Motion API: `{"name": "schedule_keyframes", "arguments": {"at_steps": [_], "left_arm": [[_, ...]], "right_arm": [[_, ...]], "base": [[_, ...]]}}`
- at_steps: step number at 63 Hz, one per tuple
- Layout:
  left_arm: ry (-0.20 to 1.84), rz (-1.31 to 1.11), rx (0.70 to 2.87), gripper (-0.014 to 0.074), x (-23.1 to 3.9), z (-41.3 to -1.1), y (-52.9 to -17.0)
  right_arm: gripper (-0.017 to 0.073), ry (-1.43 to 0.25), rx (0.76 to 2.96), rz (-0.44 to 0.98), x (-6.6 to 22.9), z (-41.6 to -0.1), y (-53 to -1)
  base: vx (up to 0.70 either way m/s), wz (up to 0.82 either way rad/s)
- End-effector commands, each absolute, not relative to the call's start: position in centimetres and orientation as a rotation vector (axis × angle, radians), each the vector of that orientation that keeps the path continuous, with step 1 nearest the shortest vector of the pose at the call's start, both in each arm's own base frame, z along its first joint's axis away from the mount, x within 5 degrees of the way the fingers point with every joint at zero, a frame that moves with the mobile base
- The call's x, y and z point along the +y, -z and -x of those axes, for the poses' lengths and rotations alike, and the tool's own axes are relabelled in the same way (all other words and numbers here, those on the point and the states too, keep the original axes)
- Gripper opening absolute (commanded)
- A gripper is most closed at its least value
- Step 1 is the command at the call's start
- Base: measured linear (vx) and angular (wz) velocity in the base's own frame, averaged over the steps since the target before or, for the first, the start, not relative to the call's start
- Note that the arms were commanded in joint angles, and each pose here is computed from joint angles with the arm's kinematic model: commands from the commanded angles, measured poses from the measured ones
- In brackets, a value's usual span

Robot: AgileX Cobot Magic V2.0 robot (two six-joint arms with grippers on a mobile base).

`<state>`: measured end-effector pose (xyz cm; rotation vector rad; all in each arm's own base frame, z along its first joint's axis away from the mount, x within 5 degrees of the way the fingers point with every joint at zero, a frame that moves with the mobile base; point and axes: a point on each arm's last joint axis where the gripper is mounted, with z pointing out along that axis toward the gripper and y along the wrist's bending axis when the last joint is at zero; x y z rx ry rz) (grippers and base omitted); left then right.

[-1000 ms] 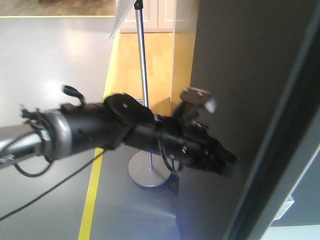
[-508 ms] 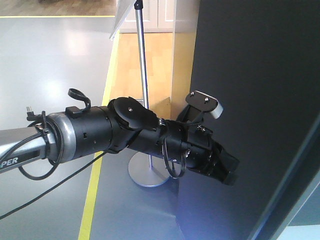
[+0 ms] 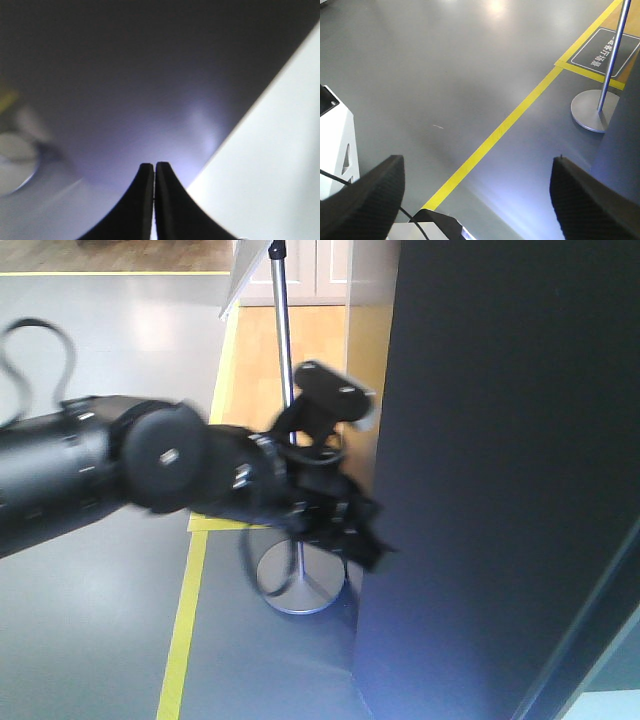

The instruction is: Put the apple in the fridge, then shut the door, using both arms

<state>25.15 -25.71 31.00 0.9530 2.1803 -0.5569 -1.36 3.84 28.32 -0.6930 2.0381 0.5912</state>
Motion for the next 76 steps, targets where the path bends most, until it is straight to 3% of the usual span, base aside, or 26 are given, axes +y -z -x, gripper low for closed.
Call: {"name": "schedule_keyframes", "arguments": {"at_steps": [1, 20, 31, 37, 51, 76], "left_arm": [[0.495, -0.806, 2.109, -0.0006, -22.7, -24.4, -33.2], [0.38, -0.61, 2.164, -0.0006, -14.7, -22.2, -31.3], [0.298, -0.55, 2.184, -0.0006, -11.5, -21.3, -30.4], [0.27, -0.552, 2.184, -0.0006, -11.0, -21.0, -30.4], [0.268, -0.559, 2.215, -0.0006, -10.9, -20.9, -30.2], [0.268, -0.559, 2.215, -0.0006, -10.9, -20.9, -30.2]], "right_arm": [[0.0568, -0.611, 1.979, 0.663, 4.0, 1.1, -29.4], [0.0568, -0.609, 1.969, 0.656, 4.0, 1.0, -29.5], [0.0547, -0.581, 1.98, 0.633, 3.8, 0.8, -29.5], [0.0448, -0.543, 2.033, 0.542, 3.3, 0.3, -29.3], [-0.0008, -0.487, 2.087, 0.589, 3.8, -1.9, -29.4], [-0.0005, -0.372, 2.066, 0.713, 5.5, -8.9, -30.8]], "base": [[0.0, 0.0], [0.0, 0.0], [0.0, 0.0], [0.0, 0.0], [0.0, 0.0], [0.0, 0.0]]}}
